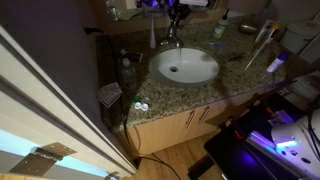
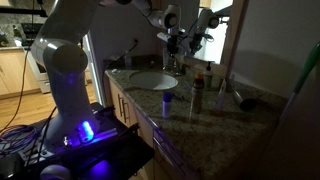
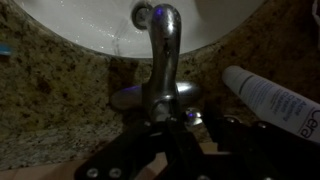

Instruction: Open the tap, wet the toothbrush, put it back and close the tap

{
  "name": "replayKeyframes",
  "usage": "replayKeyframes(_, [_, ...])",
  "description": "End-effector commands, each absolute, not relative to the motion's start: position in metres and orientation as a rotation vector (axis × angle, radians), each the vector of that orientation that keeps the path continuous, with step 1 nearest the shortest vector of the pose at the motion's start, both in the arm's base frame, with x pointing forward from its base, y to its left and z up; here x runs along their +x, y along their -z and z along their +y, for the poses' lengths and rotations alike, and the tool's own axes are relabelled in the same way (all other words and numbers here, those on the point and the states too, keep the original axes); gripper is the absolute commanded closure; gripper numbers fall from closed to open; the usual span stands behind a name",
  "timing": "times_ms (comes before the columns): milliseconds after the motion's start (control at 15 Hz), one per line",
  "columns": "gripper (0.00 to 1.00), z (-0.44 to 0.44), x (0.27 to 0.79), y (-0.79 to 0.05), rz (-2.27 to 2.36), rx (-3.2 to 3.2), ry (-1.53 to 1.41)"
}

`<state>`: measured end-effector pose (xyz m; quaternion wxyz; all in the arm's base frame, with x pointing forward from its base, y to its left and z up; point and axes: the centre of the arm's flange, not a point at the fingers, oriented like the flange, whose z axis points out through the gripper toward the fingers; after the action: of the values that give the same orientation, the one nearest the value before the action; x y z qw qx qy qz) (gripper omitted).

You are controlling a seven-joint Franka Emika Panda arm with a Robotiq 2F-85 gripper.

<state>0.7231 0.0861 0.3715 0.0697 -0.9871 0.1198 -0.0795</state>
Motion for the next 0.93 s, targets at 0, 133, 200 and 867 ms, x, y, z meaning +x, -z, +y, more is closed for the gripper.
replayKeyframes(0, [0.93,0.087,0.727,-0.367,0.343,-2.971,0.266])
replayKeyframes(133, [0.93,0.087,0.727,-0.367,0.34,-2.973,0.25])
replayKeyframes(200, [0.93,0.089,0.726,-0.365,0.335,-2.981,0.215])
replayKeyframes(867, [0.93,0.096,0.718,-0.336,0.278,-3.034,-0.117])
